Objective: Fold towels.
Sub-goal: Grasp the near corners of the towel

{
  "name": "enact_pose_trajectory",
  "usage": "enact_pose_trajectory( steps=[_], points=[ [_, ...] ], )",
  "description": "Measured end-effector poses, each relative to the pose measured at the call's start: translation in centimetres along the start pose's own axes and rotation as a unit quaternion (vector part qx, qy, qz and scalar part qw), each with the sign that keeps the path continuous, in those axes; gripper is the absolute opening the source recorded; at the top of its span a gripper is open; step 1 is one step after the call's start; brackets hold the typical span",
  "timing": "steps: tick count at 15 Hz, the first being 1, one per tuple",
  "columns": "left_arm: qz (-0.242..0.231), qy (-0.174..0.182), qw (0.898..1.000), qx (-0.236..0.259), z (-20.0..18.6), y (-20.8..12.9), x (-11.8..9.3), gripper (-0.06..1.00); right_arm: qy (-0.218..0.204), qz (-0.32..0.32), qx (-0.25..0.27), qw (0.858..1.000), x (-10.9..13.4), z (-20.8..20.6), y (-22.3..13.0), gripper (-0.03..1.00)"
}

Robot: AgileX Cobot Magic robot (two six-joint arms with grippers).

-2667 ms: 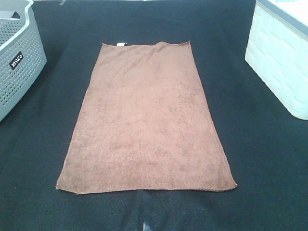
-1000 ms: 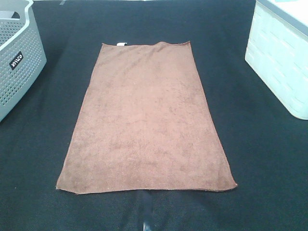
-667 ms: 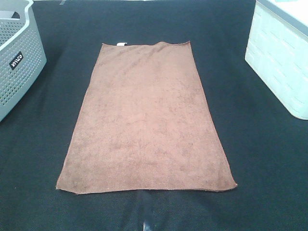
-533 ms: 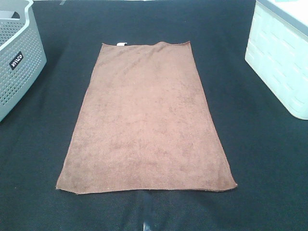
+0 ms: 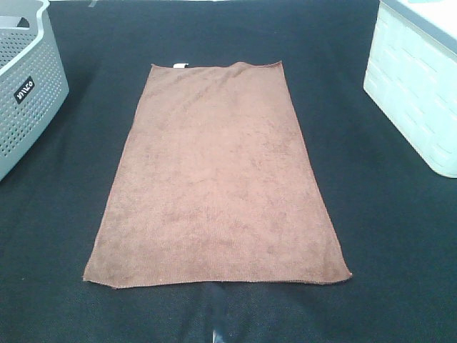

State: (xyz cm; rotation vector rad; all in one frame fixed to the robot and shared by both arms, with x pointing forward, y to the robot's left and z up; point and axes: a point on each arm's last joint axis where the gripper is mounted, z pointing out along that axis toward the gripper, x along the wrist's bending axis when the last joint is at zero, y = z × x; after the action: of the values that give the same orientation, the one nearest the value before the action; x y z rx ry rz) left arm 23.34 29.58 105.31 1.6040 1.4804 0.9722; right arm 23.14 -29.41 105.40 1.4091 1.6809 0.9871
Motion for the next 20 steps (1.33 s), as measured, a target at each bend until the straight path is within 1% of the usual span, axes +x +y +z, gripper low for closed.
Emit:
enact_pose_trajectory(
  steps=[2, 3, 4, 5, 6, 7, 8, 9, 10, 11, 12, 13, 14, 15, 16, 17, 18, 19, 20],
  points=[
    [-0.004, 0.0, 1.0, -0.007, -0.1, 0.2, 0.0, 0.9, 0.0, 0.0, 0.0, 1.0, 0.0, 0.0, 0.0, 0.81],
    [-0.01, 0.002, 0.999, -0.032, -0.2, 0.8, 0.0, 0.9, 0.0, 0.002, 0.002, 1.0, 0.0, 0.1, 0.2, 0.8],
    [-0.017, 0.002, 0.997, -0.072, 0.3, 2.2, 0.2, 0.9, 0.0, 0.014, 0.005, 1.0, -0.1, 0.6, 1.1, 0.78],
    [-0.031, -0.006, 0.995, -0.097, 1.1, 3.2, 0.1, 0.9, -0.001, 0.028, 0.009, 1.0, -0.3, 1.3, 1.9, 0.77],
    [-0.051, -0.019, 0.993, -0.101, 2.3, 4.0, 0.1, 0.9, -0.001, 0.038, 0.019, 0.999, -0.4, 2.3, 2.7, 0.77],
    [-0.081, -0.038, 0.991, -0.099, 3.7, 4.6, -0.1, 0.9, 0.001, 0.048, 0.035, 0.998, -0.5, 3.5, 3.3, 0.77],
    [-0.113, -0.053, 0.989, -0.08, 5.3, 5.1, -0.2, 0.9, 0.007, 0.058, 0.05, 0.997, -0.5, 4.6, 3.8, 0.77],
    [-0.146, -0.067, 0.986, -0.045, 7.1, 5.4, -0.3, 0.9, 0.018, 0.072, 0.079, 0.994, -0.4, 6.2, 4.4, 0.77],
    [-0.18, -0.079, 0.98, -0.003, 9.0, 5.6, -0.4, 0.9, 0.026, 0.084, 0.107, 0.99, -0.4, 7.5, 4.9, 0.77],
    [-0.202, -0.088, 0.974, 0.042, 10.9, 5.5, -0.6, 0.9, 0.036, 0.099, 0.139, 0.985, -0.3, 8.9, 5.6, 0.77],
    [-0.222, -0.106, 0.963, 0.108, 13.9, 5.0, -0.9, 0.9, 0.046, 0.114, 0.182, 0.976, -0.3, 11.1, 6.5, 0.77],
    [-0.222, -0.106, 0.963, 0.108, 13.9, 5.0, -0.9, 0.9, 0.046, 0.114, 0.182, 0.976, -0.3, 11.1, 6.5, 0.77],
    [-0.229, -0.119, 0.955, 0.147, 15.7, 4.5, -1.2, 0.9, 0.049, 0.118, 0.206, 0.97, -0.3, 12.7, 7.0, 0.77],
    [-0.235, -0.134, 0.944, 0.189, 17.5, 3.8, -1.5, 0.9, 0.054, 0.12, 0.237, 0.963, -0.3, 14.5, 7.2, 0.77],
    [-0.241, -0.151, 0.934, 0.218, 19.1, 3.1, -1.8, 0.9, 0.057, 0.123, 0.268, 0.954, -0.4, 16.2, 7.1, 0.77],
    [-0.253, -0.169, 0.918, 0.253, 21.2, 2.0, -2.2, 0.9, 0.061, 0.133, 0.316, 0.937, -0.3, 18.9, 6.6, 0.77],
    [-0.262, -0.18, 0.907, 0.275, 22.6, 1.2, -2.5, 0.9, 0.065, 0.136, 0.346, 0.926, -0.3, 20.7, 5.9, 0.76],
    [-0.269, -0.19, 0.899, 0.289, 23.7, 0.4, -2.7, 0.9, 0.071, 0.14, 0.368, 0.917, -0.2, 22.5, 5.1, 0.76],
    [-0.273, -0.197, 0.893, 0.299, 24.6, -0.3, -2.9, 0.9, 0.08, 0.146, 0.385, 0.908, 0.0, 23.9, 4.3, 0.76]
  ],
)
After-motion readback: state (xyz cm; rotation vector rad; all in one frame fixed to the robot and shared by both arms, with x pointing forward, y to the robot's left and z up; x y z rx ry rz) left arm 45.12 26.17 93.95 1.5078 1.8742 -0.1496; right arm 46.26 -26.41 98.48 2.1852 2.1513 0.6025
